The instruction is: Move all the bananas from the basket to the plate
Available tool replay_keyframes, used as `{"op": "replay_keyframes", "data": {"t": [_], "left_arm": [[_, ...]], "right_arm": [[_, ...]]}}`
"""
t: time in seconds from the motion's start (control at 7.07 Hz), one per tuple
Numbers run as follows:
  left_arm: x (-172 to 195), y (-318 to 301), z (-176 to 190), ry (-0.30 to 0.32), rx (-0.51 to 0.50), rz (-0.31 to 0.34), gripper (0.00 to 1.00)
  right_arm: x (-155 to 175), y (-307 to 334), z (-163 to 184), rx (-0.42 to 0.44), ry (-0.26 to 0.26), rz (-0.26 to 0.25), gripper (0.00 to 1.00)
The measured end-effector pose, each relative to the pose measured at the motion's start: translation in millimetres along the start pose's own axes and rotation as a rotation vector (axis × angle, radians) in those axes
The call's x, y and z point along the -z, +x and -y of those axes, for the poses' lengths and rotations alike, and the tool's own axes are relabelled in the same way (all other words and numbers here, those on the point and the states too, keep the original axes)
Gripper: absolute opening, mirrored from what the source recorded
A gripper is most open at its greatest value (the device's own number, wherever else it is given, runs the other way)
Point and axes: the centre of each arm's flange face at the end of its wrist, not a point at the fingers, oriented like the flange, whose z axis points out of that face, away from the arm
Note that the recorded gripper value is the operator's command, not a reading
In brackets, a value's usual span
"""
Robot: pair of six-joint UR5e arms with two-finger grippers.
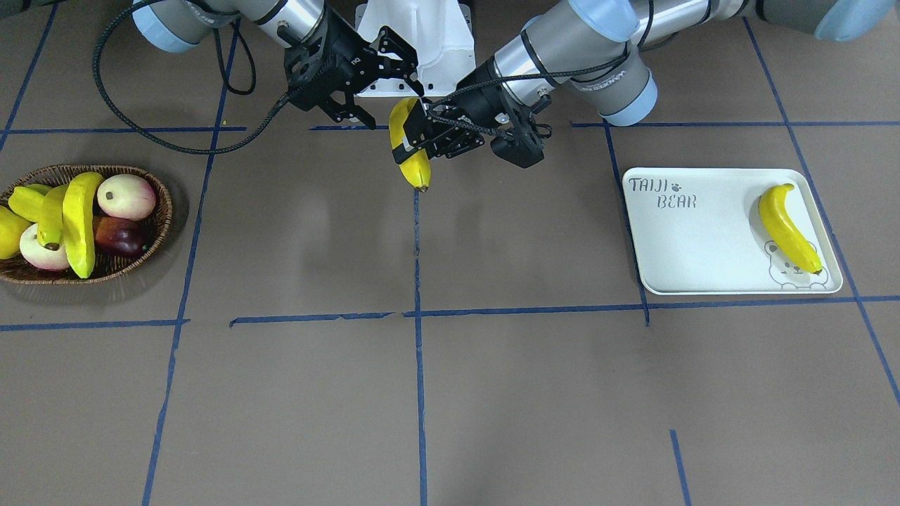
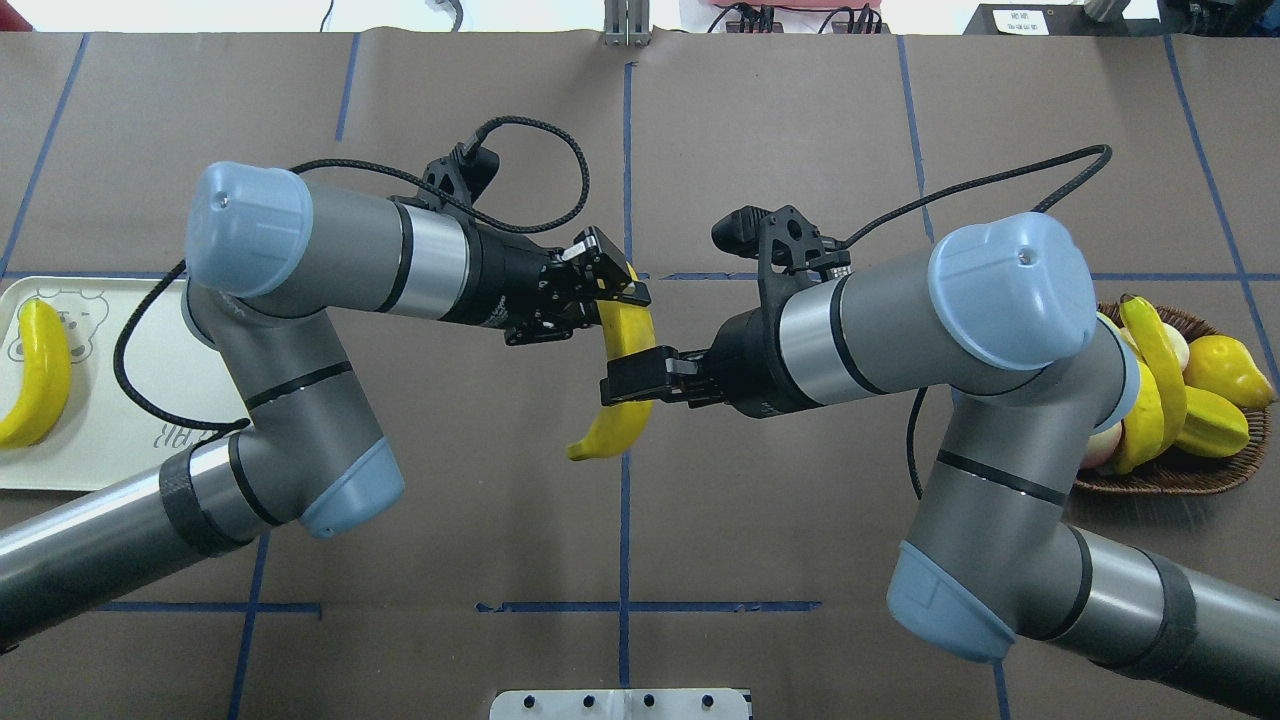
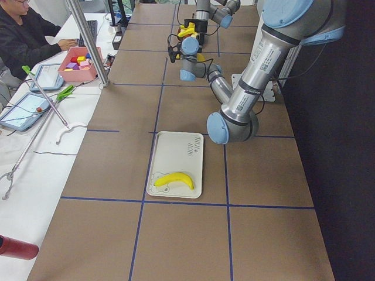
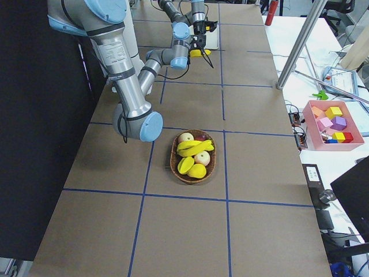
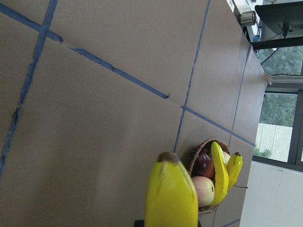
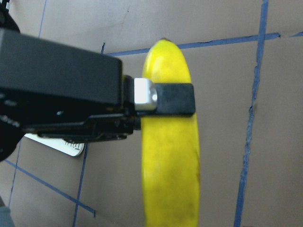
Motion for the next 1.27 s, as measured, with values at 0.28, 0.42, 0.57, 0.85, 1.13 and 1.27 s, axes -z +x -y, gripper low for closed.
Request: {"op": "replay_keyframes", "data": {"t": [0.28,0.42,0.57,0.85,1.13,1.27], "left_arm": [[44,-61,75,0.093,0.032,0.183,0.0],[89,-124,112,0.135,-0.012,0.278,0.0],[141,-194,134,0.162,-0.066,0.376,0.0],[212,-294,150,0.173,-0.15,0.55,0.0],[234,-345,158,0.181,-0.177,0.696,0.0],[238,-359,161,0.193,-0.178,0.736,0.13]], "right_arm": [[41,15,7,-0.027,0.013,-0.036,1.0],[58,31,21,-0.059,0.025,-0.111,1.0],[69,50,37,-0.066,0.025,-0.216,1.0],[83,87,66,0.018,-0.007,-0.405,1.0],[98,117,86,0.077,-0.039,-0.512,1.0],[99,129,91,0.089,-0.052,-0.541,1.0]]}}
